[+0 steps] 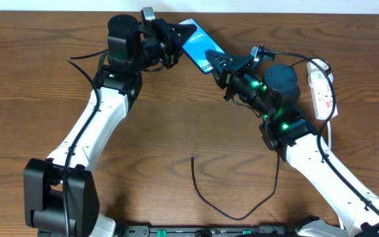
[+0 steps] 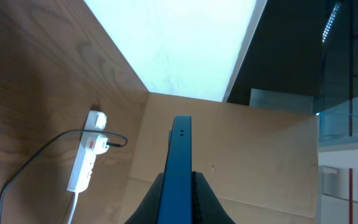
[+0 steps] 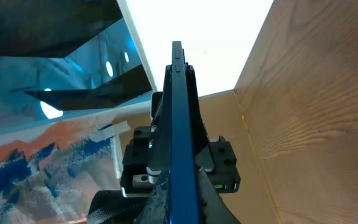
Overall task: Plug charger to phone and switch on socket
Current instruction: 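Regrasp the phone's side edge with the left gripper, then open the right gripper and move the phone to the upper left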
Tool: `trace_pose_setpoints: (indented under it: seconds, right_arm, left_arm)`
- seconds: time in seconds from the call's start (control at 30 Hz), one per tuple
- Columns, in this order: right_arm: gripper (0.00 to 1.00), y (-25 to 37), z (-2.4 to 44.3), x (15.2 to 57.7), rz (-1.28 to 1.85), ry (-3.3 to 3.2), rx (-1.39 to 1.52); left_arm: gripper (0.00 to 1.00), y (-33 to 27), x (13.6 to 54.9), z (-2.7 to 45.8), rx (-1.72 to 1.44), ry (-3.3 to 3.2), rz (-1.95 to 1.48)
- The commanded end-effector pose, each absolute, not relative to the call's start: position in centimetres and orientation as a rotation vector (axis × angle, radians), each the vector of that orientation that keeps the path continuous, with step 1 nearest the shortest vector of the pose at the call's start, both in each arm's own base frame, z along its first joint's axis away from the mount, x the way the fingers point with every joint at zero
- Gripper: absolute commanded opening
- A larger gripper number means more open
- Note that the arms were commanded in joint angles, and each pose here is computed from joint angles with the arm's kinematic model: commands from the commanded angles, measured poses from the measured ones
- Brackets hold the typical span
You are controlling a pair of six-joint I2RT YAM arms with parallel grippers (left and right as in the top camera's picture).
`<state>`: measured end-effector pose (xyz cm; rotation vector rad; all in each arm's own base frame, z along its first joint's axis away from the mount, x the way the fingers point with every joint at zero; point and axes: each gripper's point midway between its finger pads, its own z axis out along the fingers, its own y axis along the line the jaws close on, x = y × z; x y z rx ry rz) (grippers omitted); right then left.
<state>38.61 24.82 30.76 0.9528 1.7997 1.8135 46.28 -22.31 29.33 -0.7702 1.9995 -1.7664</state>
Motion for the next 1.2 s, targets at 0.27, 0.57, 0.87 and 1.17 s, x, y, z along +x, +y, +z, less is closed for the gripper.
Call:
trace_pose_setpoints:
  seconds: [0.27, 0.57, 0.87, 1.17]
  right_arm:
    - [0.6, 25.2, 32.0, 38.3, 1.823, 1.788, 0.884]
    - [0.99, 25.2, 32.0, 38.3, 1.823, 1.787, 0.884]
    - [0.99, 25.2, 32.0, 38.3, 1.808, 1.791, 0.861]
    - [0.99, 25.1, 31.9, 38.3, 1.739, 1.803, 0.755]
  left_arm:
    - [0.07, -22.3, 46.1, 31.1, -0.695, 1.972, -1.762]
    - [0.07, -22.0, 46.3, 31.1, -0.707, 1.962, -1.751]
    - [0.07, -17.2, 48.2, 31.2, -0.779, 1.902, -1.704]
    - [0.07, -10.1, 48.0, 31.6, -0.761, 1.897, -1.757]
